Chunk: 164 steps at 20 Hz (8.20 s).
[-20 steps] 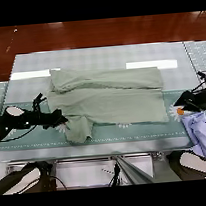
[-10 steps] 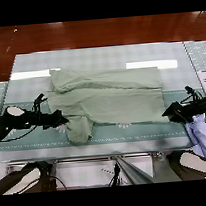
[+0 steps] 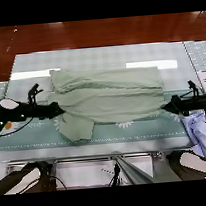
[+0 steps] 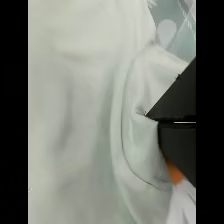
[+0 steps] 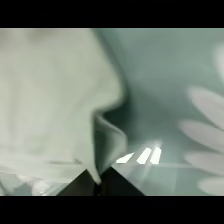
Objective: Fold the shirts.
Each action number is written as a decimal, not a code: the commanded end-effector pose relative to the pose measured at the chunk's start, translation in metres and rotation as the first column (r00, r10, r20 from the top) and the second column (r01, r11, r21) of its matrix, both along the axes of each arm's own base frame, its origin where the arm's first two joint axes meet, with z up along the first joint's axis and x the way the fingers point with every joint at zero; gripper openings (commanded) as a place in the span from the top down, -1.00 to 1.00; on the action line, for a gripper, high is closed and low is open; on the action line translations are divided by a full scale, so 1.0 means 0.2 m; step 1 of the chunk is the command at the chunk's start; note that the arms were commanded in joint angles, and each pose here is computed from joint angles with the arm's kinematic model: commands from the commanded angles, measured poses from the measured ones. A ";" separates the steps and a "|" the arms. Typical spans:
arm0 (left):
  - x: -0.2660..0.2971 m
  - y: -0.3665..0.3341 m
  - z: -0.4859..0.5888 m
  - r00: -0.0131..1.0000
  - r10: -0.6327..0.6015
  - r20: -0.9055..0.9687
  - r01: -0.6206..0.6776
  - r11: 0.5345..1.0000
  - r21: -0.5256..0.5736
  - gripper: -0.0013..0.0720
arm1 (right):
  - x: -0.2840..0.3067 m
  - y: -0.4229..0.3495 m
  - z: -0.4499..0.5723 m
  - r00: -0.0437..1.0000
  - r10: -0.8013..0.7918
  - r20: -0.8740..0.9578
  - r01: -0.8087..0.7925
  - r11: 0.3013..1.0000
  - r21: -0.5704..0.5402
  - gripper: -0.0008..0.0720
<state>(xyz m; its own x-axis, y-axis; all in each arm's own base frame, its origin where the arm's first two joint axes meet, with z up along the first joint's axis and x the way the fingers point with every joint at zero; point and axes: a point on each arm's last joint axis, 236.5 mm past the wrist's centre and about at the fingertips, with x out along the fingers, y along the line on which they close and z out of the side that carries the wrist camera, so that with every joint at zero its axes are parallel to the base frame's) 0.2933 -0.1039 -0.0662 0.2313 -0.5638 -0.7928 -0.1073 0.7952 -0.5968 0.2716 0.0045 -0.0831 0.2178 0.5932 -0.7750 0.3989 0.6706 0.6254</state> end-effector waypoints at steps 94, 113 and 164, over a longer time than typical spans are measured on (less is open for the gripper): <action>0.55 0.01 1.66 0.732 -0.098 0.674 0.118 0.993 0.016 0.91 | 0.73 1.90 0.67 0.617 0.158 0.771 -0.101 0.987 -0.122 0.68; 0.51 0.02 1.28 0.821 -0.197 0.536 0.143 0.980 0.141 0.90 | 0.32 0.28 0.23 0.975 0.123 0.187 -0.075 0.967 -0.243 -0.56; 0.72 -0.05 0.69 0.921 -0.227 0.317 0.231 0.973 0.025 0.46 | -0.86 -1.09 1.23 0.774 -0.603 0.196 0.518 0.423 -0.744 -0.56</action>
<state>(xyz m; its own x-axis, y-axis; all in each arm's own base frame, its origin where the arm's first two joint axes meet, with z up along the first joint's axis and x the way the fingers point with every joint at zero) 0.4438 -0.1067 0.0584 0.3420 -0.6115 -0.7136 0.2539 0.7912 -0.5563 0.0445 -0.2098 0.1564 -0.0438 -0.3836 -0.9225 0.9227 0.3385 -0.1845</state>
